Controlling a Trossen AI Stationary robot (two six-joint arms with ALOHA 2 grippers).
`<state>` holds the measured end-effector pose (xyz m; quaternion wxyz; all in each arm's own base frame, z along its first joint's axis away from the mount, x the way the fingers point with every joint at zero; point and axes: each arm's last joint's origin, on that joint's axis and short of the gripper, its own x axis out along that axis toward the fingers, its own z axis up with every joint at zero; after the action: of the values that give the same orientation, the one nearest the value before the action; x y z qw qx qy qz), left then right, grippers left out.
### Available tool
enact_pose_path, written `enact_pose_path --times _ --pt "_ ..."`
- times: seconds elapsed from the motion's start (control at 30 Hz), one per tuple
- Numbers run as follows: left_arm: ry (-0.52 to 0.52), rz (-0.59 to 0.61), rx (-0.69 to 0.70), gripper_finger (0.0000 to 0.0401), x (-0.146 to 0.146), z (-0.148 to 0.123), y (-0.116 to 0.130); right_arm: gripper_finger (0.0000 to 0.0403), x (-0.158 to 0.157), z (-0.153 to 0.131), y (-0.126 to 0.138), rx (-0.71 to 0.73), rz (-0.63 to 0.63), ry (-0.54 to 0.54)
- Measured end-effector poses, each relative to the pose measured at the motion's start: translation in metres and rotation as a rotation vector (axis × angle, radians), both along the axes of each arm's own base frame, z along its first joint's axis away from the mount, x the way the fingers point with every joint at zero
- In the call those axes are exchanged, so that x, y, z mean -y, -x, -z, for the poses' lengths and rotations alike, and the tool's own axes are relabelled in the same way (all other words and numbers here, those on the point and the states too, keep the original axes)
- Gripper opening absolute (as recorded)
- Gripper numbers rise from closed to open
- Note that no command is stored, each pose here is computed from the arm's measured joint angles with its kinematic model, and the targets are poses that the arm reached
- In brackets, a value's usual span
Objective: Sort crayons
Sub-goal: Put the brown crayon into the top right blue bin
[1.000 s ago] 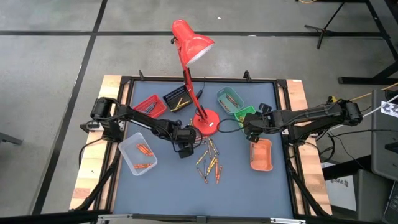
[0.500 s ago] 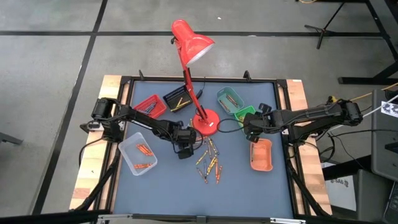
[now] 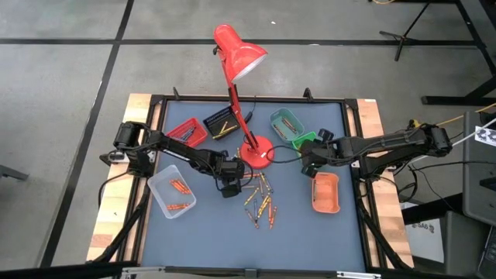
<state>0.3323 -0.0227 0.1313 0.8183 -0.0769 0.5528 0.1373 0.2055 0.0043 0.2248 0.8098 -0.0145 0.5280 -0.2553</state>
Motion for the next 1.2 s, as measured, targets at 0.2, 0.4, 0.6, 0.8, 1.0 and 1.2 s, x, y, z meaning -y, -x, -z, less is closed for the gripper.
enact_pose_path --times 0.2,0.4,0.6,0.8,1.0,1.2 --pt "-0.001 -0.002 0.005 0.0002 0.0 0.0 0.0 0.0129 -0.006 -0.005 -0.015 0.15 -0.083 -0.154" --pt "0.004 -0.001 0.027 0.0003 0.0 -0.005 0.0 0.0129 -0.011 -0.009 -0.032 0.272 -0.234 -0.263" --pt "0.024 0.004 0.126 0.0003 0.001 -0.021 -0.003 0.0129 -0.014 -0.008 -0.047 0.346 -0.337 -0.251" --pt "0.052 0.022 0.279 0.0003 0.003 -0.037 -0.012 0.0129 -0.015 -0.003 -0.061 0.398 -0.347 -0.244" --pt "0.061 0.027 0.414 0.0004 0.004 -0.046 -0.021 0.0129 -0.016 0.001 -0.068 0.418 -0.358 -0.238" --pt "0.066 0.026 0.502 0.0004 0.003 -0.053 -0.027 0.0129 -0.016 0.001 -0.074 0.444 -0.417 -0.195"
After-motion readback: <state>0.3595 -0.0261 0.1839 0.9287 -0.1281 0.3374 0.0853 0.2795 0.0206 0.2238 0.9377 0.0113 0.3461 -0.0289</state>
